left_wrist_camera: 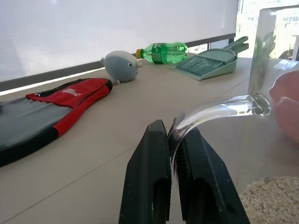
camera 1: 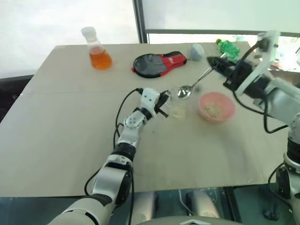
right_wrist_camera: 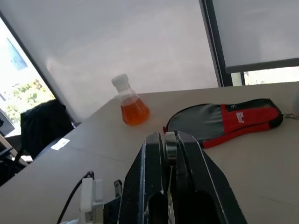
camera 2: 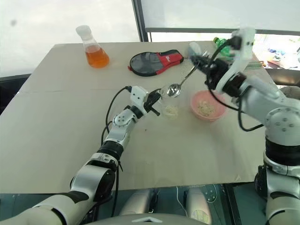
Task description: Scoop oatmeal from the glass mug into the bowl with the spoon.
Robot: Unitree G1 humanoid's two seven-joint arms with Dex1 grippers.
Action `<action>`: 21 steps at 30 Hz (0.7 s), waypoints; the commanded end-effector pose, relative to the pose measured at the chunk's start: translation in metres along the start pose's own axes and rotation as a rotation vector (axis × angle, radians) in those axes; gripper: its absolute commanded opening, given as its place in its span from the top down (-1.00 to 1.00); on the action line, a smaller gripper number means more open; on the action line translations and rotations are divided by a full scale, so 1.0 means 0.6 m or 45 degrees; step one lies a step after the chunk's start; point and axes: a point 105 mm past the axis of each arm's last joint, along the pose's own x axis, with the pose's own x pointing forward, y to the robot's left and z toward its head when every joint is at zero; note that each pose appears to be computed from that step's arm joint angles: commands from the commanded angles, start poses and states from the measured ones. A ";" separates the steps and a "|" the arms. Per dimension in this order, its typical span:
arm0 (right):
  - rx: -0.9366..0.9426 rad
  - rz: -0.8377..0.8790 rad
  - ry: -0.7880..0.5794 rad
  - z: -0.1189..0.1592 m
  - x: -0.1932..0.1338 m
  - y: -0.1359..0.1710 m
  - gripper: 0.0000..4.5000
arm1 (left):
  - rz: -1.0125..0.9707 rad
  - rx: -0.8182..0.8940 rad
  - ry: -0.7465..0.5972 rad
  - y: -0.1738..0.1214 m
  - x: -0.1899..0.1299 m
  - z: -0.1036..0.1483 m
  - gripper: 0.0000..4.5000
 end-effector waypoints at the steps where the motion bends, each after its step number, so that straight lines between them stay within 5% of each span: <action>1: -0.142 -0.135 0.023 -0.023 0.020 -0.017 1.00 | -0.035 -0.037 0.204 -0.018 -0.030 -0.071 0.99; 6: -0.139 -0.072 0.041 -0.057 0.046 0.005 1.00 | -0.034 -0.035 0.195 -0.020 -0.029 -0.068 0.99; 8: -0.124 -0.081 0.013 -0.054 0.050 0.005 0.47 | -0.032 -0.033 0.192 -0.020 -0.029 -0.067 1.00; 11: -0.130 -0.139 -0.092 -0.025 0.051 -0.010 0.08 | -0.024 -0.031 0.191 -0.018 -0.032 -0.067 1.00; 21: -0.191 -0.305 -0.311 0.039 0.037 -0.059 0.08 | 0.014 -0.020 0.166 -0.008 -0.033 -0.059 1.00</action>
